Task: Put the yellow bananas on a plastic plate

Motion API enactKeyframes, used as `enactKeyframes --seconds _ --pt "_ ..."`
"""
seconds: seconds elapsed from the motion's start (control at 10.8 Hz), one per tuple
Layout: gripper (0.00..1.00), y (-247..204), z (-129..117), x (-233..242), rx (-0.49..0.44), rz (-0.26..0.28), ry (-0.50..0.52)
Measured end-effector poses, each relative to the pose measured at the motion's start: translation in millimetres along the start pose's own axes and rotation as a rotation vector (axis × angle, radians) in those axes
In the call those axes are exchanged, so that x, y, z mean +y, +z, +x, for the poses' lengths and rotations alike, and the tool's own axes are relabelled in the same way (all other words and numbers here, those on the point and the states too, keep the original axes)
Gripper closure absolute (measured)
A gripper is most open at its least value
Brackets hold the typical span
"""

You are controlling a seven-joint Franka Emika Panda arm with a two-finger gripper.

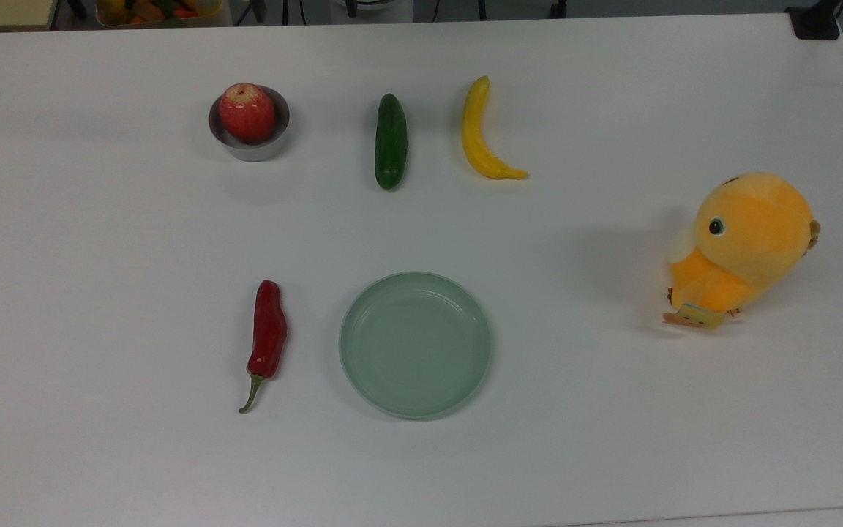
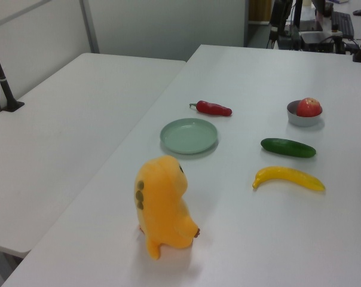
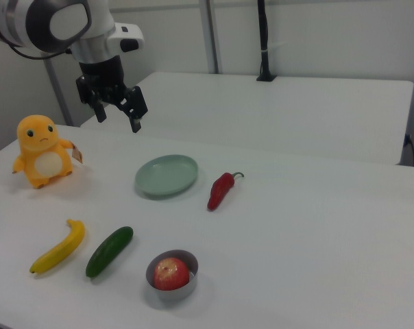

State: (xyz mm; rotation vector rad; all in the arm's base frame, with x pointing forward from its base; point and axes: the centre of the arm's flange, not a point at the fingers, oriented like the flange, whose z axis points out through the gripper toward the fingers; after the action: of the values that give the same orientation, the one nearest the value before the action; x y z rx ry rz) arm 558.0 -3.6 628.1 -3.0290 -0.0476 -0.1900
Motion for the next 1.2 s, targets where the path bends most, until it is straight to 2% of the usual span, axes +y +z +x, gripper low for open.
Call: enactKeyframes --seconds 0.65,0.83,1.2 --pt "0.00 9.5 -1.5 -1.2 -0.022 0.002 -0.003" --pt "0.00 29.1 -9.8 -18.1 -0.110 0.009 -0.036" --pt "0.00 73.9 -45.0 -94.6 -0.358 0.014 -0.178"
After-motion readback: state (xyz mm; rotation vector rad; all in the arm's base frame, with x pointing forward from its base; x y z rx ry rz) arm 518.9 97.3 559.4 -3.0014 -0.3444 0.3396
